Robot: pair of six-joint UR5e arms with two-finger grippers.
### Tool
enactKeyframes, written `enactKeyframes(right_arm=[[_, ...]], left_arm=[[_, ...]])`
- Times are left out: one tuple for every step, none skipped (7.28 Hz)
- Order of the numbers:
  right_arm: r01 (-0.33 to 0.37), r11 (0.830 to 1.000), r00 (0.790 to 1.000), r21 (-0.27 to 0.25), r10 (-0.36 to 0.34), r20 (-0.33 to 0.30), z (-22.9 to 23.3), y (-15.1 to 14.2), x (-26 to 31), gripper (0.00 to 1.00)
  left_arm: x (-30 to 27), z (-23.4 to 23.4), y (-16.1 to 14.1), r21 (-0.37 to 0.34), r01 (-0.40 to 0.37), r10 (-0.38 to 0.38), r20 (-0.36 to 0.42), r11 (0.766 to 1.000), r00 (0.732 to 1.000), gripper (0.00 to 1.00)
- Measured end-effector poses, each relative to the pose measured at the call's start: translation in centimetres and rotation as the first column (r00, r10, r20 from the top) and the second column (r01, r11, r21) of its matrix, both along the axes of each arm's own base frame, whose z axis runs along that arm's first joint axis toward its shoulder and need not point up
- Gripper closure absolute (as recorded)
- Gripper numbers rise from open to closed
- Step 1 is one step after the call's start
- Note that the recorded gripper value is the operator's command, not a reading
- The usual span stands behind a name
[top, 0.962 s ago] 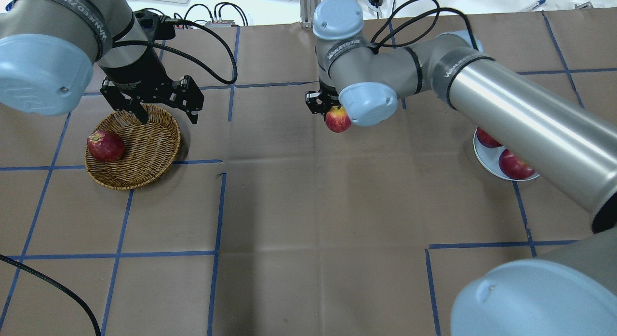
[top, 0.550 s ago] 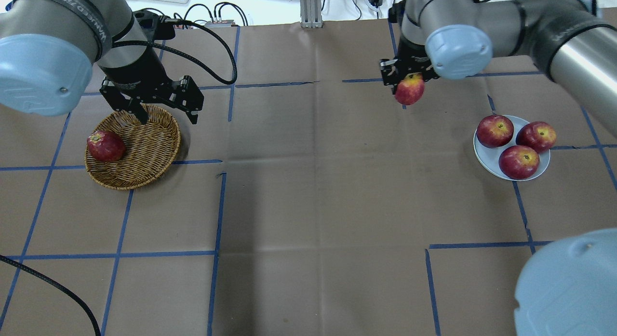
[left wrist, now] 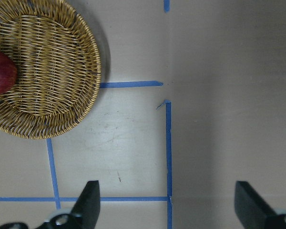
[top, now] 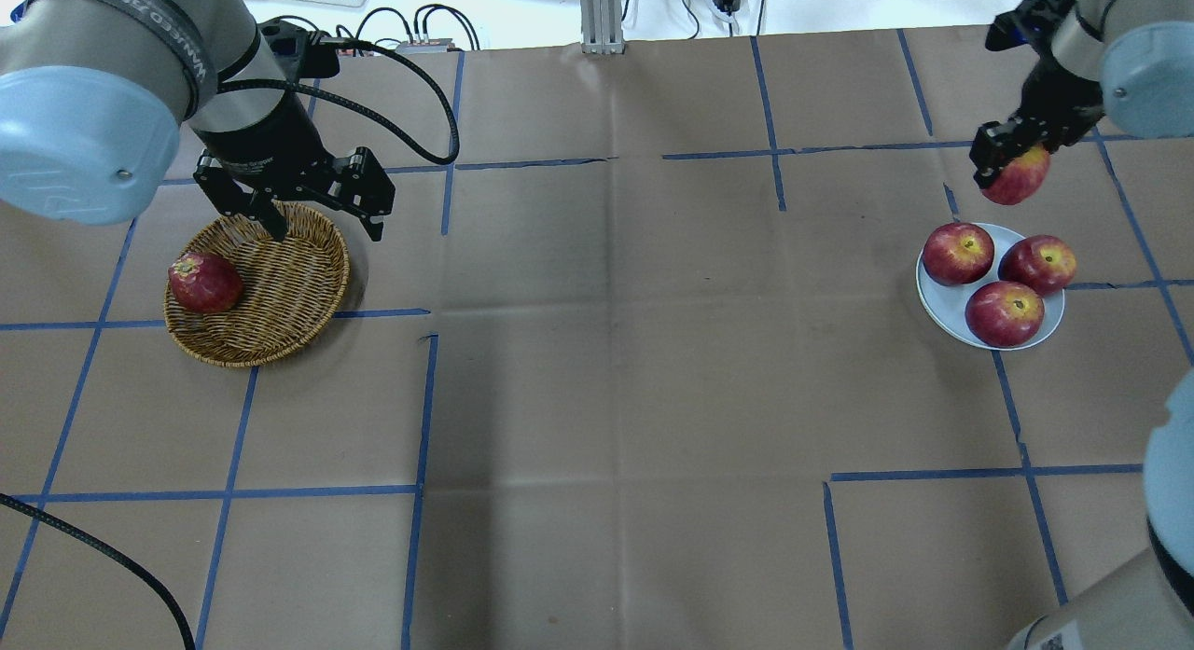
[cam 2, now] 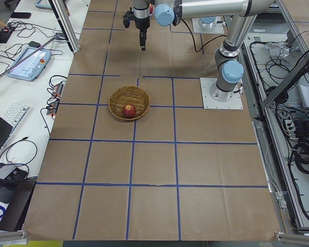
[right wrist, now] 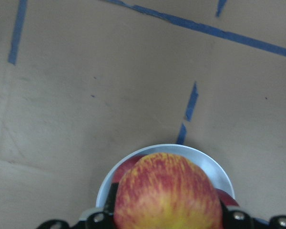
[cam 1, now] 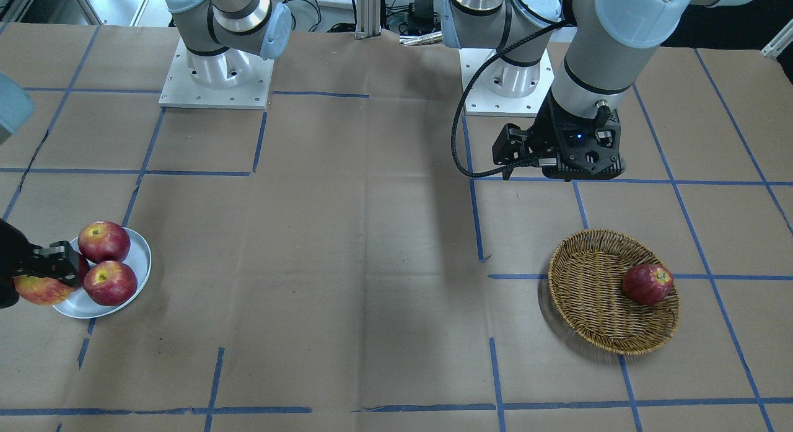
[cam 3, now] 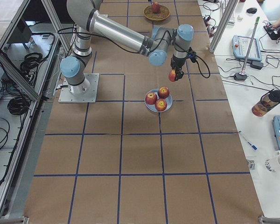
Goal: Transfer apple from basket to plate
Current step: 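Lift the apple with the right gripper and carry it to the plate, then lower the apple onto the plate beside the red apples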
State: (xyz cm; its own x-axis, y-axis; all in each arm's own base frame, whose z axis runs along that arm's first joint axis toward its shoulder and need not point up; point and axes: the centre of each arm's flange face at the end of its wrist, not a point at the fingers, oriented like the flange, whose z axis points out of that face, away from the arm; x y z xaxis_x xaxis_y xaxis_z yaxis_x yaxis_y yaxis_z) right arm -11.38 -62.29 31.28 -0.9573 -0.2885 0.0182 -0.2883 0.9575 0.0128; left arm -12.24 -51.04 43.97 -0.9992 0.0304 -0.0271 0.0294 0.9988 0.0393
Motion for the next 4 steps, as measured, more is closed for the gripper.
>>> enactKeyframes(right_arm=[[-0.010, 1.000, 1.000, 0.018, 0.010, 0.012, -1.1, 1.7, -2.7, 0.53], [-0.006, 1.000, 1.000, 0.027, 0.005, 0.020, -1.7, 3.6, -3.5, 0.53], [0.004, 1.000, 1.000, 0.009, -0.005, 0.014, -2.0, 5.4, -3.1, 0.53], [0.018, 0.999, 1.000, -0.031, -0.018, -0.002, -2.4, 6.9, -2.4, 0.53]], left_arm=[[0.0, 0.0, 0.0, 0.001, 0.000, 0.000, 0.000, 1.000, 1.000, 0.01], [0.0, 0.0, 0.0, 0.002, 0.000, 0.000, 0.000, 1.000, 1.000, 0.01], [0.0, 0.0, 0.1, 0.002, 0.000, 0.000, 0.000, 1.000, 1.000, 0.01], [0.0, 0.0, 0.1, 0.003, 0.000, 0.000, 0.000, 1.000, 1.000, 0.01]])
